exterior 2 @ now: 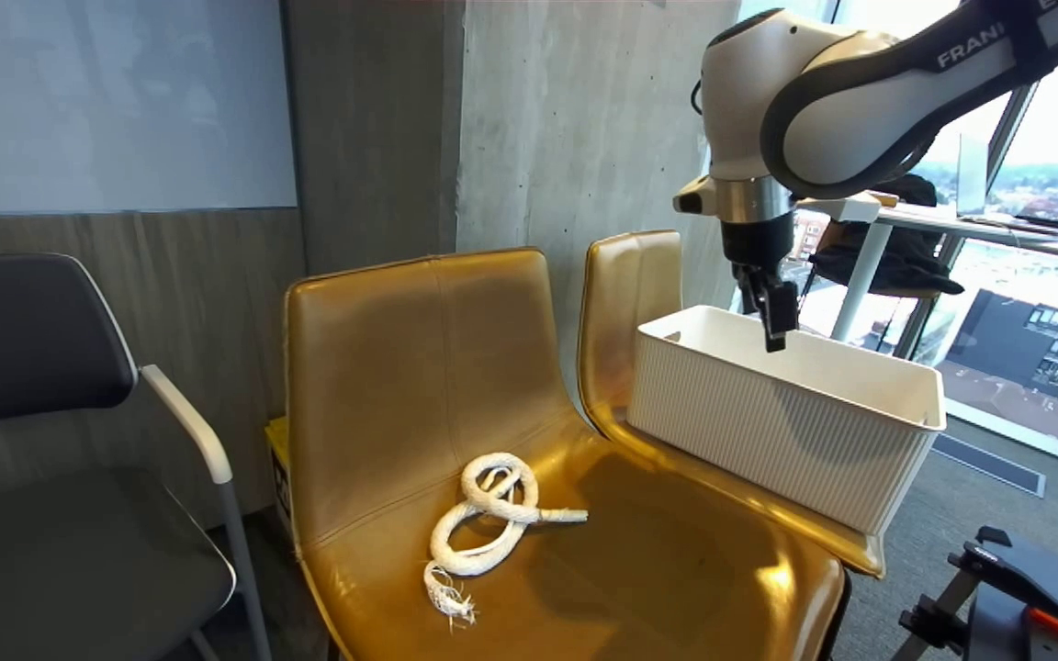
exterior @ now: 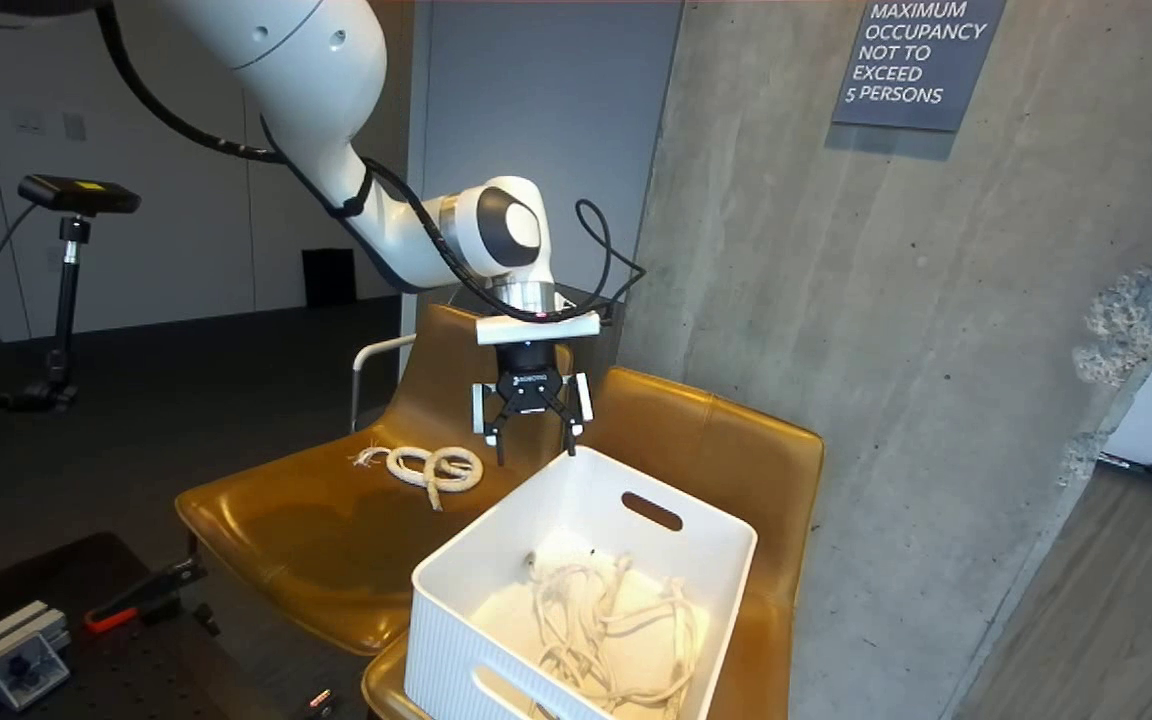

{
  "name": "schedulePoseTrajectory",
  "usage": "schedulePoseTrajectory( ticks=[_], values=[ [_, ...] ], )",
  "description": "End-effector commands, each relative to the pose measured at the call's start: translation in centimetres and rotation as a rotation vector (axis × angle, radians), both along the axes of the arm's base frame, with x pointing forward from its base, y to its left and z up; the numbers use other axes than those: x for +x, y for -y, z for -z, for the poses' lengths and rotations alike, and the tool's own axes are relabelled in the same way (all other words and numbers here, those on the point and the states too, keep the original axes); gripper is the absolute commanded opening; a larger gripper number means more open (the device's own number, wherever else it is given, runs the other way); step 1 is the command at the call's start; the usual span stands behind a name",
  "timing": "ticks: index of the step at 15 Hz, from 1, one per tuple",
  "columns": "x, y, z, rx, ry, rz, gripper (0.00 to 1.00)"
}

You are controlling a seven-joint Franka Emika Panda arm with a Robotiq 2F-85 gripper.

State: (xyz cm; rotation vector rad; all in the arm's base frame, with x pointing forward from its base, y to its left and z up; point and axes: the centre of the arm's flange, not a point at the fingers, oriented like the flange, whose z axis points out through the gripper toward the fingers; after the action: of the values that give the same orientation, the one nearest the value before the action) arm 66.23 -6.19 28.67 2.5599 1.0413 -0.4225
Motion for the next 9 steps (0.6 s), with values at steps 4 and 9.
schedulePoseTrajectory(
  ticks=[4,9],
  values=[
    [2.3,-13.6,-1.5,0.087,0.226,-0.194,1.0],
    [4.4,-19.9,2.2,0.192,0.332,-0.323,1.0]
  ],
)
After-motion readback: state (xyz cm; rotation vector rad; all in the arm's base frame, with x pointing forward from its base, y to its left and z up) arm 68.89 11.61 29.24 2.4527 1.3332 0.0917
